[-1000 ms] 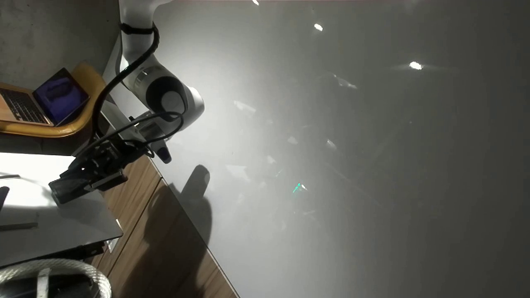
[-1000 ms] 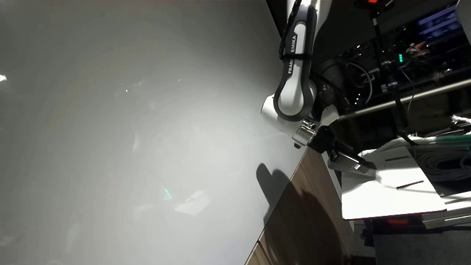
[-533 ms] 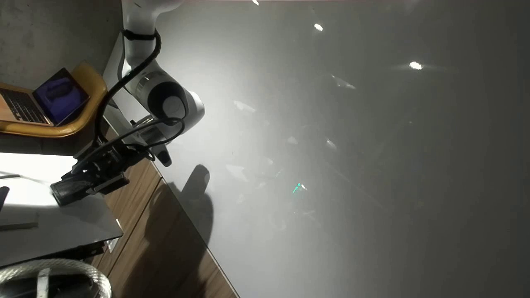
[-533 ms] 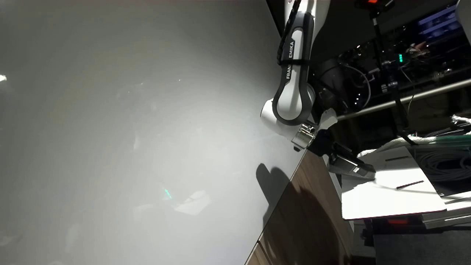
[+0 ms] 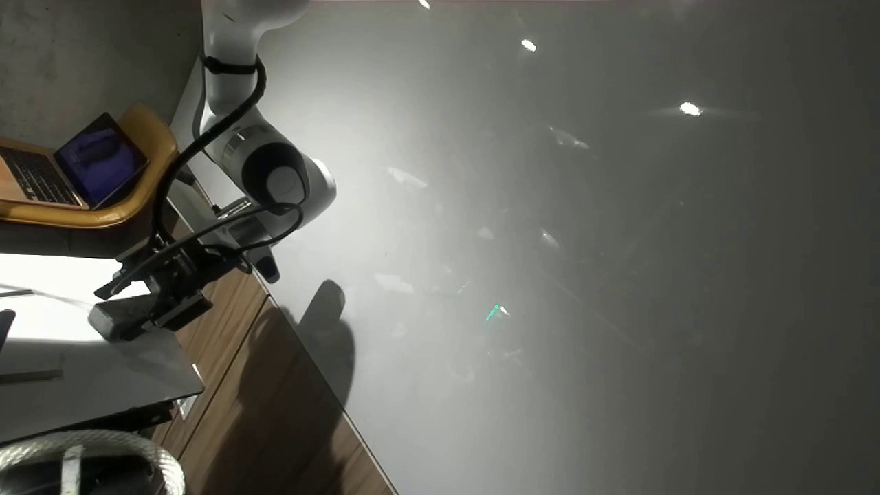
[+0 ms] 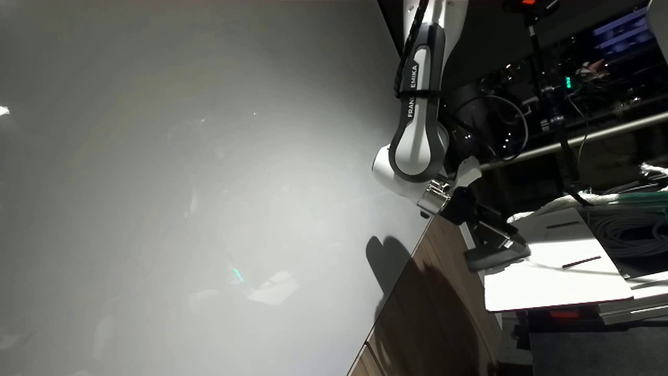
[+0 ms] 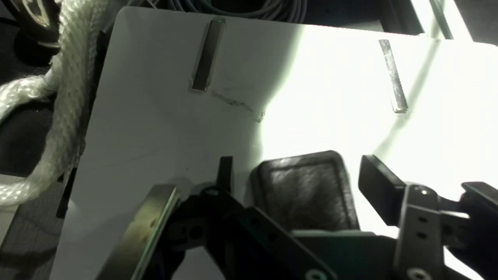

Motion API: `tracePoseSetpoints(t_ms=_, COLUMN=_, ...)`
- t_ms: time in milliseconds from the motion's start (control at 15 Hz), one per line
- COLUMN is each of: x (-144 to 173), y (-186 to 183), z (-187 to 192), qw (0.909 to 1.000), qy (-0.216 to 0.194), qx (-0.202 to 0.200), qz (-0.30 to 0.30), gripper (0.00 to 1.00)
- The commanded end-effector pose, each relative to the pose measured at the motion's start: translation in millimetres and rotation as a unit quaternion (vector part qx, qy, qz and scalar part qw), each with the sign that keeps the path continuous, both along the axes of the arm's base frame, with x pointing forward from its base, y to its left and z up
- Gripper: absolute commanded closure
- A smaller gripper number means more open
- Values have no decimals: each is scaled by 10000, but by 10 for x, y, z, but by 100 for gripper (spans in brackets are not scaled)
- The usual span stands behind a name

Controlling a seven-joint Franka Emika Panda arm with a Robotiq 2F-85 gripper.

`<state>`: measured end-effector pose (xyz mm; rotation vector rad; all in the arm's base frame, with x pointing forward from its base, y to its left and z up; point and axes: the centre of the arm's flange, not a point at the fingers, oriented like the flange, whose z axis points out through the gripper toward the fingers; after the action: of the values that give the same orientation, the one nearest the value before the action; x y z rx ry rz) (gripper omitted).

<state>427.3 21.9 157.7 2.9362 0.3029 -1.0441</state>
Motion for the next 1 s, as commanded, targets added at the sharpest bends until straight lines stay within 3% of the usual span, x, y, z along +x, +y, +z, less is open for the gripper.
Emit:
tracePoseSetpoints(t_ms=0, x=9, y=-52, z=-34, qw=9999, qy=99, qx=-34, qz=-63, gripper=19)
tracePoseSetpoints(t_ms=400, x=5, y=-39, z=13, qw=10000, qy=62, qx=-50, qz=-43, gripper=17)
tracePoseSetpoints(t_ms=533, x=9, y=-8, z=58, qw=10000, qy=2, qx=-31, qz=-22, gripper=20)
tracePoseSetpoints(t_ms=600, x=5, y=27, z=75, qw=10000, qy=-60, qx=-13, qz=28, gripper=28)
tracePoseSetpoints(t_ms=800, x=-29, y=136, z=100, qw=9995, qy=-208, qx=-29, qz=239, gripper=26)
tracePoseSetpoints(t_ms=933, x=-73, y=210, z=108, qw=9986, qy=-290, qx=-88, qz=437, gripper=18)
